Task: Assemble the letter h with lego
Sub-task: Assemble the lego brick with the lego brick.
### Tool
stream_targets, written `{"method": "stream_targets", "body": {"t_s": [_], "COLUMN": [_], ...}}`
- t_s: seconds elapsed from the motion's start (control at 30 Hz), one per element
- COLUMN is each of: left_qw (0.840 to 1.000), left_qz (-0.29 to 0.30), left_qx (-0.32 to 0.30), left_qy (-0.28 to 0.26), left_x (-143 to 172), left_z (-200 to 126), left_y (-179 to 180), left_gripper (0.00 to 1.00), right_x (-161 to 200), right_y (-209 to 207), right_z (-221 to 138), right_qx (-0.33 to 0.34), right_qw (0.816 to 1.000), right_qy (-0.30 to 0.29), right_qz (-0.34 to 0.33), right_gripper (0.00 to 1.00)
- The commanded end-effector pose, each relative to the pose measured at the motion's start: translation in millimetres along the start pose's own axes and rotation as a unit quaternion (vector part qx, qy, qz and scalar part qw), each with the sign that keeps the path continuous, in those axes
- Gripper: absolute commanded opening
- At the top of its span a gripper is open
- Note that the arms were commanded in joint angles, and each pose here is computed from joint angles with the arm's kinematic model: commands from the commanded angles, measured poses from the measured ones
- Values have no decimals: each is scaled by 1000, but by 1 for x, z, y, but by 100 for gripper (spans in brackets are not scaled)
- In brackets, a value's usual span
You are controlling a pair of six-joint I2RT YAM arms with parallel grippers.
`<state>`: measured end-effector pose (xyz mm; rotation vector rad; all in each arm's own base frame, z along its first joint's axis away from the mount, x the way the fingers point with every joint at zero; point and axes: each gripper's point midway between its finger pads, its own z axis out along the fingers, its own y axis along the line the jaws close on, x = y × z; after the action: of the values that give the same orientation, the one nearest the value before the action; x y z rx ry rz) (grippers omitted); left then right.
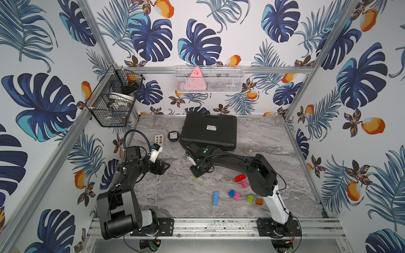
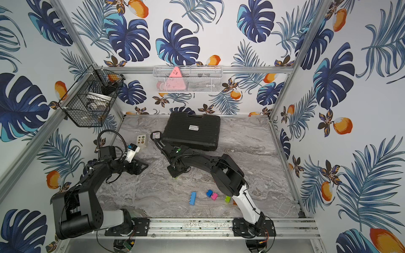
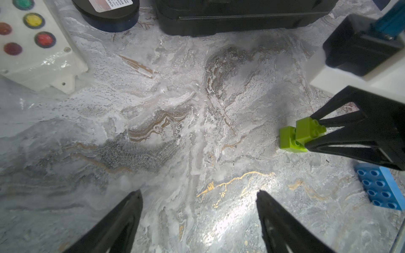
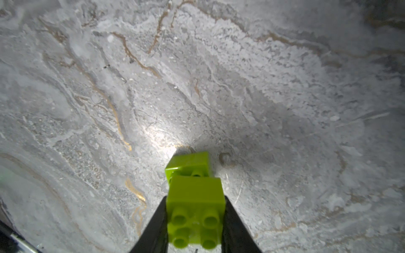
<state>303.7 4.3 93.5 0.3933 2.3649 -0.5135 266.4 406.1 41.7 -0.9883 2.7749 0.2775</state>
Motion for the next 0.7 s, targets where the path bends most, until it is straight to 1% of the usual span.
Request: {"method": "stream_targets", "body": {"t_s": [0.0, 0.07, 0.13, 0.37, 0.47, 0.53, 0.67], "left_qw": [1000, 1000, 1000, 999, 999, 998, 998], "left_qz": [-2, -3, -4, -21, -31, -37, -42], "left_qx": [-2, -6, -8, -27, -35, -40, -44], "left_qy": [-9, -10, -13, -16, -21, -25, -32], "left_x": [-4, -4, -5, -6, -6, -7, -7], "left_z": [-1, -1, -2, -4, -6, -8, -11], "left_y": [1, 3, 4, 14, 21, 24, 27], "left_gripper": [87, 88, 93, 95, 95, 95, 95], "right_x": [1, 1, 4, 6, 7, 11, 21], "right_y": [4, 4, 4, 4, 0, -4, -5], "right_z": [3, 5, 7, 14, 17, 17, 21], "right_qx": [-8, -6, -3, 12, 34, 55, 74], "right_qw": [1000, 1000, 1000, 999, 998, 997, 992], "right_qy": [6, 10, 16, 31, 45, 62, 90], "right_qz": [-1, -1, -4, -6, 1, 9, 36], "right_gripper": [35, 35, 35, 35, 34, 34, 34]}}
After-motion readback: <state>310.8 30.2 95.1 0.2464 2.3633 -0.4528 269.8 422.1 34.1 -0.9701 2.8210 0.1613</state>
